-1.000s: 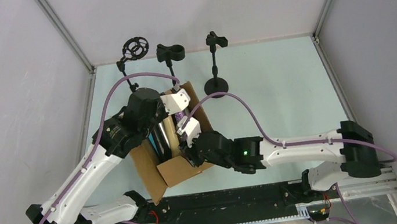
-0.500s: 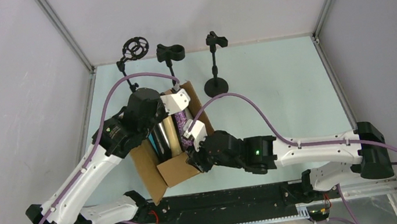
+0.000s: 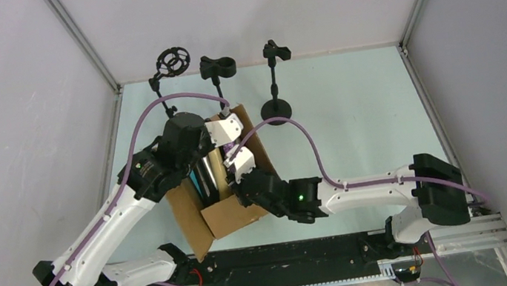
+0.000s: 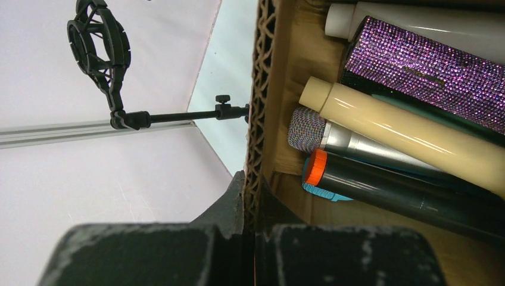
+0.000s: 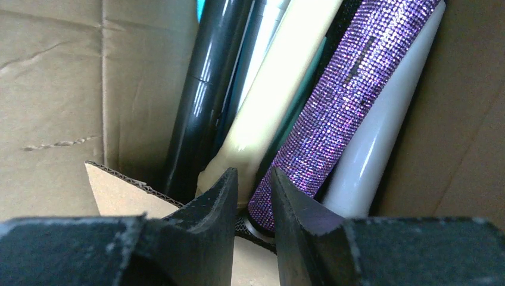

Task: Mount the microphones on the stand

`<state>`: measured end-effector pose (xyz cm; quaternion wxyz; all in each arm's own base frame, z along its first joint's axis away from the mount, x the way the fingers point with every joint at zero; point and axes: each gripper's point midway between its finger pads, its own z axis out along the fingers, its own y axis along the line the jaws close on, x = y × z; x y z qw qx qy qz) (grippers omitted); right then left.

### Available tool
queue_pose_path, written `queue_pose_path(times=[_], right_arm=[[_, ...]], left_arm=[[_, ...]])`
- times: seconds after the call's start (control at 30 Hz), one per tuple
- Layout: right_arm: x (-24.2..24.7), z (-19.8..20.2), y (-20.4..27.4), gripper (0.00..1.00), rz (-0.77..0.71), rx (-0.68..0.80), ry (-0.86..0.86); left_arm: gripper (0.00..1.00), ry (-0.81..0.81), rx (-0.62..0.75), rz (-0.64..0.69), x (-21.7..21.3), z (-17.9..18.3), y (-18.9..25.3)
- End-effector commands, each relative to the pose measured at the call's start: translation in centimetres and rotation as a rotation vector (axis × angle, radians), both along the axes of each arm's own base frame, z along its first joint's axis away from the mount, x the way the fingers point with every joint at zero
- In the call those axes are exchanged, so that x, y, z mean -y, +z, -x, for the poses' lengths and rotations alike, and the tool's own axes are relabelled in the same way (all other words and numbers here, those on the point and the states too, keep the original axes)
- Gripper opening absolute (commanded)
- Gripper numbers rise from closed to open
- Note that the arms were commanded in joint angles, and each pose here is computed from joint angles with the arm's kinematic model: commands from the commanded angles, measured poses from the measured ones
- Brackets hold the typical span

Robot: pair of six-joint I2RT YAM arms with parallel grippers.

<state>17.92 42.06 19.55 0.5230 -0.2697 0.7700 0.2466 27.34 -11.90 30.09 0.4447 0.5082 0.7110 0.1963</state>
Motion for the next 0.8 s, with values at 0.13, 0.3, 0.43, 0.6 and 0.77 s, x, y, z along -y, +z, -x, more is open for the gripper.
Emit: queue_pose_path(times=[0.13,0.3,0.43,0.6,0.77], right_arm=[[0.8,1.4,2.1,0.25,-0.043,-0.046,0.023],[1.7,4.0,3.2,0.22,-0.048,-0.078,0.088],[2.5,6.0,2.3,0.18,-0.001,-0.12,0.137],[2.9,7.3,0.3,0.16,0.052,-0.168,0.161],[2.1,6.1,2.1,0.33,-0.01,-0.092,0.116]], left_arm=[[0.0,0.005,0.119,0.121,0.2,0.1,4.5],[0.0,0.005,0.125,0.113,0.2,-0.1,4.7],[0.0,0.007,0.128,0.106,0.1,-0.1,4.8],[0.0,0.007,0.13,0.102,0.0,0.0,4.7],[0.0,0.006,0.123,0.101,0.0,0.0,4.5]])
